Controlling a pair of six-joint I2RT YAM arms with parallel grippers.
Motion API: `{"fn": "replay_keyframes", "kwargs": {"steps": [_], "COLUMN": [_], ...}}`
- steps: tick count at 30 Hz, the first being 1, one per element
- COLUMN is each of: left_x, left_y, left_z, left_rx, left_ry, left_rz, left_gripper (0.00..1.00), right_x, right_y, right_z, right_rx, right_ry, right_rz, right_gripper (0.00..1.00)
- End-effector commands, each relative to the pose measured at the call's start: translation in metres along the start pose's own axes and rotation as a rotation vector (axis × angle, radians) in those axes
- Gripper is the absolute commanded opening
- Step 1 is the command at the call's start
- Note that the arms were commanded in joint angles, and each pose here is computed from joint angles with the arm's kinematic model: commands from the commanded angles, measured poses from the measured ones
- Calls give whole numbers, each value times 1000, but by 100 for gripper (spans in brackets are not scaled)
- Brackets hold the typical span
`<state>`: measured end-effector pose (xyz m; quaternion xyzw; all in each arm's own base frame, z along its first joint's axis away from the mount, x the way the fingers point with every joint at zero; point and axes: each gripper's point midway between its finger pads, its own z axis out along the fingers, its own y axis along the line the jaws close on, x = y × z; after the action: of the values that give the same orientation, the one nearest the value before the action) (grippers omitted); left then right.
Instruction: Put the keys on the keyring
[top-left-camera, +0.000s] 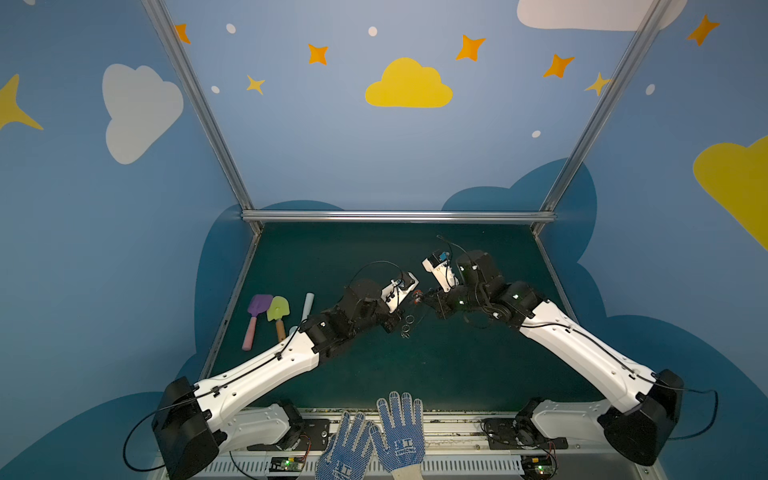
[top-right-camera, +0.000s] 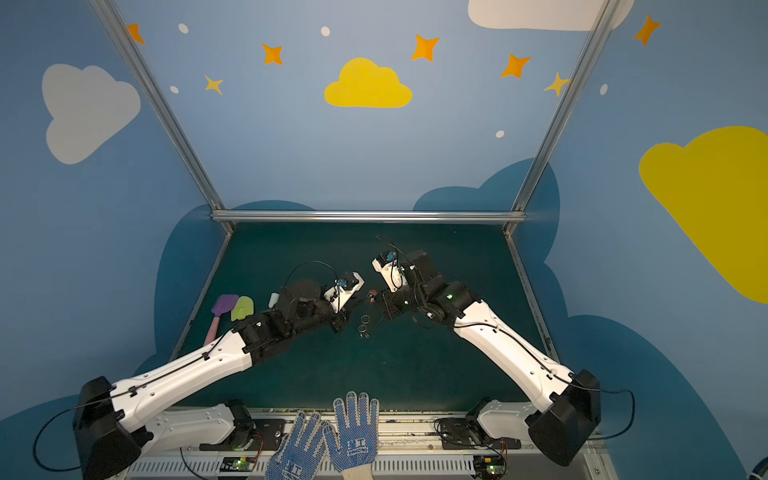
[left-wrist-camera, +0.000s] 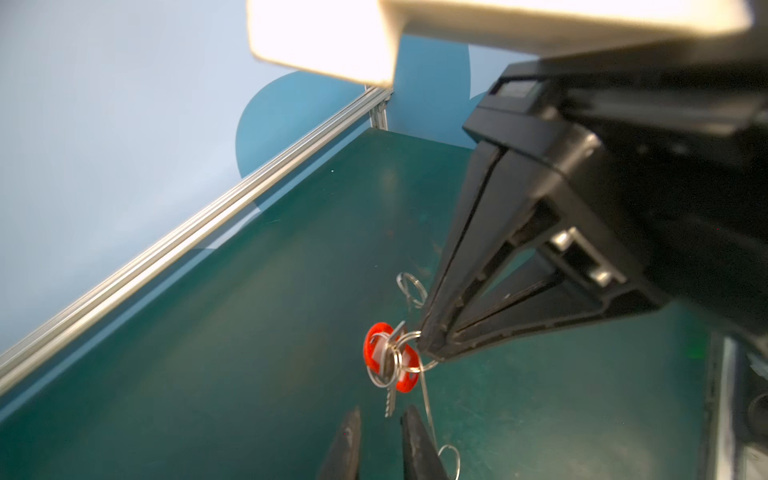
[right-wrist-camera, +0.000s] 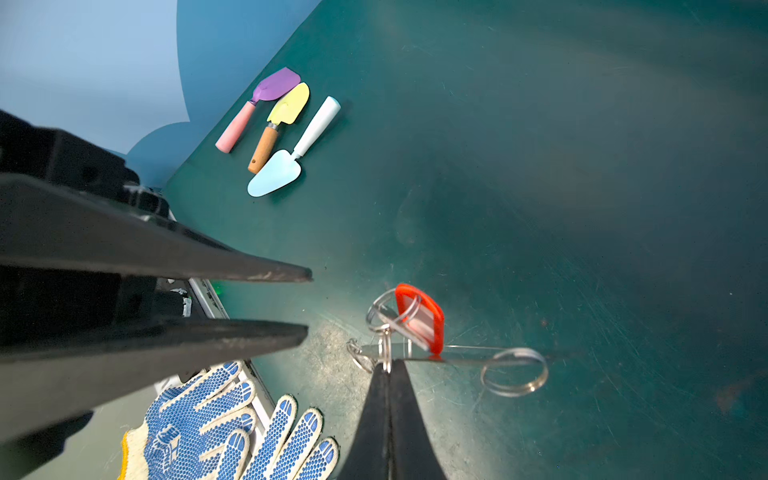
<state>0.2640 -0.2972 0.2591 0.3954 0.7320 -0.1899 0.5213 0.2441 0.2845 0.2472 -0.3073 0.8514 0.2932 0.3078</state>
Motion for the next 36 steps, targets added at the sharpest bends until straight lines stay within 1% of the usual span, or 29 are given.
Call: {"fn": "replay_keyframes", "kwargs": {"steps": [1,5,12,20,21,23,26,28,29,31,35,36], "left_x": [-3,2,0,0,0,-1,-1,0,0,0,1,1], "left_y": [-7,-7,-3,-4,-4,-5,-5,-6,-7,-7,-8,-8], "left_z": [4,11,16,19,19,19,18,18,17,17,15,14], "left_rx": [49,45,25,33,35,38,35,43,46,50,55,51], "left_ry": [-3,12,8,17,18,16,16,17,17,17,22,24], "left_rz": [22,25,40,58,58,60,62,66,69,71,76,74], "left_gripper": [25,30,31,32,30,24,23,14,13,12,4,4], "right_x": [-11,-11,-8,-2,-1,-1,3,5,7,9,10,10], "right_y": [9,13,20,29,30,31,35,37,38,39,37,36], "right_z": [-11,-12,-11,-10,-10,-10,-11,-10,-11,-11,-13,-14], "right_rx": [-34,-57,-92,-132,-134,-137,-152,-160,-163,-164,-151,-146], "right_ry": [-46,-47,-44,-29,-27,-27,-17,-7,-4,-1,1,0], "right_rz": [-3,-9,-19,-41,-43,-46,-61,-71,-75,-82,-88,-90], "right_gripper": [0,0,0,0,0,0,0,0,0,0,0,0]}}
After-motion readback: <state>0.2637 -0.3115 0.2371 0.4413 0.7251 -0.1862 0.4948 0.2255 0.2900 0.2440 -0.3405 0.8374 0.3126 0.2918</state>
